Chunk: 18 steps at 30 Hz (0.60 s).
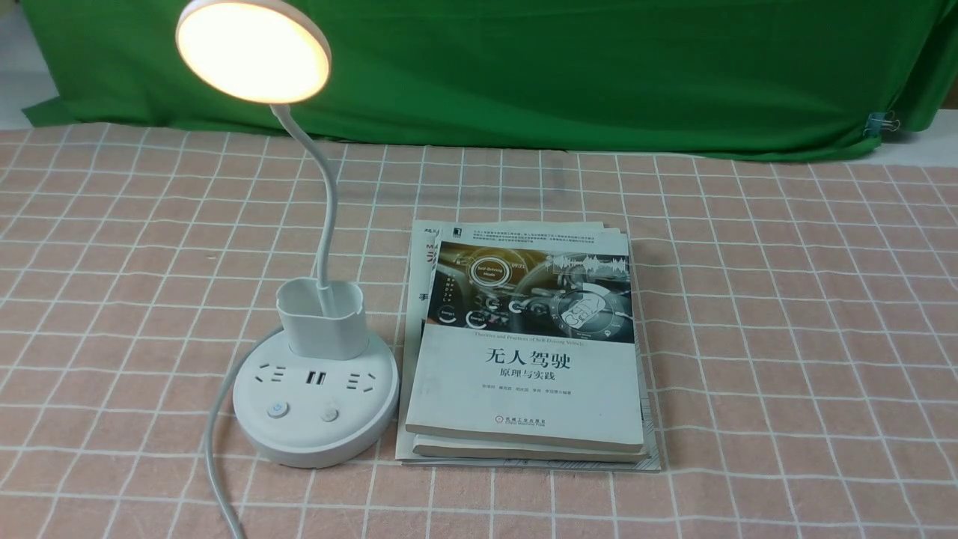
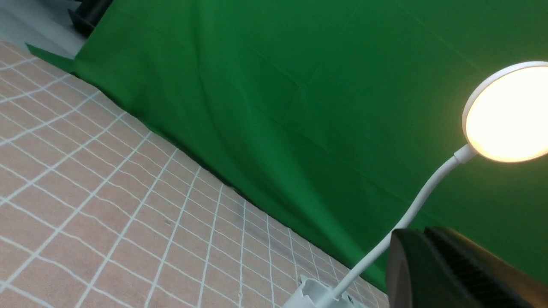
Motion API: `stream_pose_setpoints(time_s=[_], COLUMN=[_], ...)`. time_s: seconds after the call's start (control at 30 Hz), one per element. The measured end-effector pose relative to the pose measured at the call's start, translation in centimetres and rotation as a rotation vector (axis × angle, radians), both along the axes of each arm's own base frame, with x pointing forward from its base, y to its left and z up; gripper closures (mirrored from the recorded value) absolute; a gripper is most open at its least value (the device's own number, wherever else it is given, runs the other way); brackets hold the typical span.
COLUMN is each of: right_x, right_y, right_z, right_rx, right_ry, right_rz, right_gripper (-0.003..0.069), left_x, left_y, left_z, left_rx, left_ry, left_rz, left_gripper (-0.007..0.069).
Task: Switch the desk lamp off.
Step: Use the left arm to press the button switch on the lamp holder
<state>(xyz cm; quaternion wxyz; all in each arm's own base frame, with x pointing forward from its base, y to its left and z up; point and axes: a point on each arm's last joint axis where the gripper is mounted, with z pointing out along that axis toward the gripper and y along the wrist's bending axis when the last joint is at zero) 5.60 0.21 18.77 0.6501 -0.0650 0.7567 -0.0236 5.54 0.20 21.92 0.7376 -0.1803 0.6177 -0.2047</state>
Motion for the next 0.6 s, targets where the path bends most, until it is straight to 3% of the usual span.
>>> stream_pose_setpoints(time_s=[0.23,0.3,0.43,0.47,0.5,0.6], right_x=[0.0,0.0,0.0,0.0,0.0,0.0], right_y=[0.0,0.0,0.0,0.0,0.0,0.0], right_z=[0.0,0.0,0.0,0.0,0.0,0.0], right_rx=[0.0,0.0,0.0,0.0,0.0,0.0], right_ry=[0.0,0.0,0.0,0.0,0.0,0.0], right_rz=[0.0,0.0,0.0,0.0,0.0,0.0], right_gripper=[0.0418,0.0418,0.0418,0.0418,0.0418,0.0418], left_x=[-0.1,-0.1,0.6,0.7,1.7,3.5], left_y=[0.0,-0.3,-0.9,-0.9,-1.1,-1.4], left_z=[0.5,2.1,6.9,6.7,8.3,9.6], left_rx=[-0.107,-0.063,0.156,0.16,0.246,0.339], left_ry=[-0.019,0.035,0.261,0.292,0.455,0.698], left_rz=[-0.018,-0.046,-0.091,-0.095,-0.133,-0.211], left_gripper=[0.062,0.062,0.062,0.062,0.062,0.062])
